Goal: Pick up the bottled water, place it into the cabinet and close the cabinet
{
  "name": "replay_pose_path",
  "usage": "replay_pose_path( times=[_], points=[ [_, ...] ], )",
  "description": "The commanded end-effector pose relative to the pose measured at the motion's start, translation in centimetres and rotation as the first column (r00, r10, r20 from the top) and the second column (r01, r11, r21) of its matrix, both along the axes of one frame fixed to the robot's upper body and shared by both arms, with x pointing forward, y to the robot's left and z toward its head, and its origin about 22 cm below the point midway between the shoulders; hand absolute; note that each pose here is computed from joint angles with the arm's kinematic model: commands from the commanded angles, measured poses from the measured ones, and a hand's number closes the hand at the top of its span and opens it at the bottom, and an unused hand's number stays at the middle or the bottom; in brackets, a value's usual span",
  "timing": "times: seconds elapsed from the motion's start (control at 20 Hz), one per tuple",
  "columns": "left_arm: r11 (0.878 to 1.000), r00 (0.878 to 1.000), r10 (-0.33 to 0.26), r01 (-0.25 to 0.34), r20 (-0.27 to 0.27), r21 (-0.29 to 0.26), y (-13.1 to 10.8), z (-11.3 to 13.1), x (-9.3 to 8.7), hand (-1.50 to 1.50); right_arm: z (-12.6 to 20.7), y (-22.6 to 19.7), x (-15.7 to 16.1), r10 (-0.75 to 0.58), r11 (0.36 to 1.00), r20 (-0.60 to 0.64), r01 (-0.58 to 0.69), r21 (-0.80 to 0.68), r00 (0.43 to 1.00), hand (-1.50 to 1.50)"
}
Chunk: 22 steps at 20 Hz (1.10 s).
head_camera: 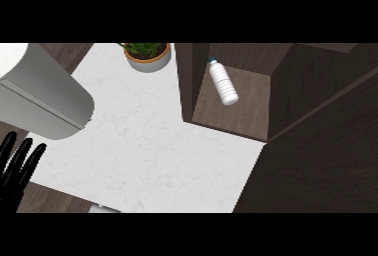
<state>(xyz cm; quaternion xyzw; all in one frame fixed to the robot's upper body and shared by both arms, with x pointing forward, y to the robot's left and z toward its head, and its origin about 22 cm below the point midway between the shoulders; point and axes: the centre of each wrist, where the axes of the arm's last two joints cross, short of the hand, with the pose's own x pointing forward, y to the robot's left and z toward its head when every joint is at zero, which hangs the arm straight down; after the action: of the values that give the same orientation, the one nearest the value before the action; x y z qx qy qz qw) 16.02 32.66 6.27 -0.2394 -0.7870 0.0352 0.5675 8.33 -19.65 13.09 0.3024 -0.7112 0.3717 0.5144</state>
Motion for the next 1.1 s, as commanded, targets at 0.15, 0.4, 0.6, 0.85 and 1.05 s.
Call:
replay_pose_path(
  times=[0.15, 0.4, 0.6, 0.85, 1.05],
  points=[
    [1.000, 1.000, -0.001, 0.001, 0.003, 0.020, 0.9, 0.4, 0.3, -1.50, 1.0, 2.2, 0.3, 0.177, 0.981, 0.030, -0.174, -0.086, 0.984, 1.50],
    [1.000, 1.000, 0.005, -0.005, 0.008, 0.020, 1.3, 0.4, 0.6, -1.50, 1.5, 2.5, 1.1, 0.212, 0.967, 0.066, -0.200, -0.155, 0.975, 1.50],
    [1.000, 1.000, -0.010, 0.009, 0.008, 0.012, 1.2, 0.6, 0.7, -1.50, 1.6, 2.9, 1.6, 0.203, 0.972, 0.074, -0.192, -0.133, 0.976, 1.50],
    [1.000, 1.000, -0.004, 0.004, 0.006, 0.007, 1.7, 0.5, 0.8, -1.50, 1.2, 3.3, 2.1, 0.194, 0.978, 0.040, -0.191, -0.084, 0.980, 1.50],
    [1.000, 1.000, -0.004, 0.004, 0.031, 0.003, 1.8, 1.0, 1.2, -1.50, 0.2, 3.7, 2.0, 0.262, 0.964, -0.038, -0.263, -0.028, 0.964, 1.50]
  ],
)
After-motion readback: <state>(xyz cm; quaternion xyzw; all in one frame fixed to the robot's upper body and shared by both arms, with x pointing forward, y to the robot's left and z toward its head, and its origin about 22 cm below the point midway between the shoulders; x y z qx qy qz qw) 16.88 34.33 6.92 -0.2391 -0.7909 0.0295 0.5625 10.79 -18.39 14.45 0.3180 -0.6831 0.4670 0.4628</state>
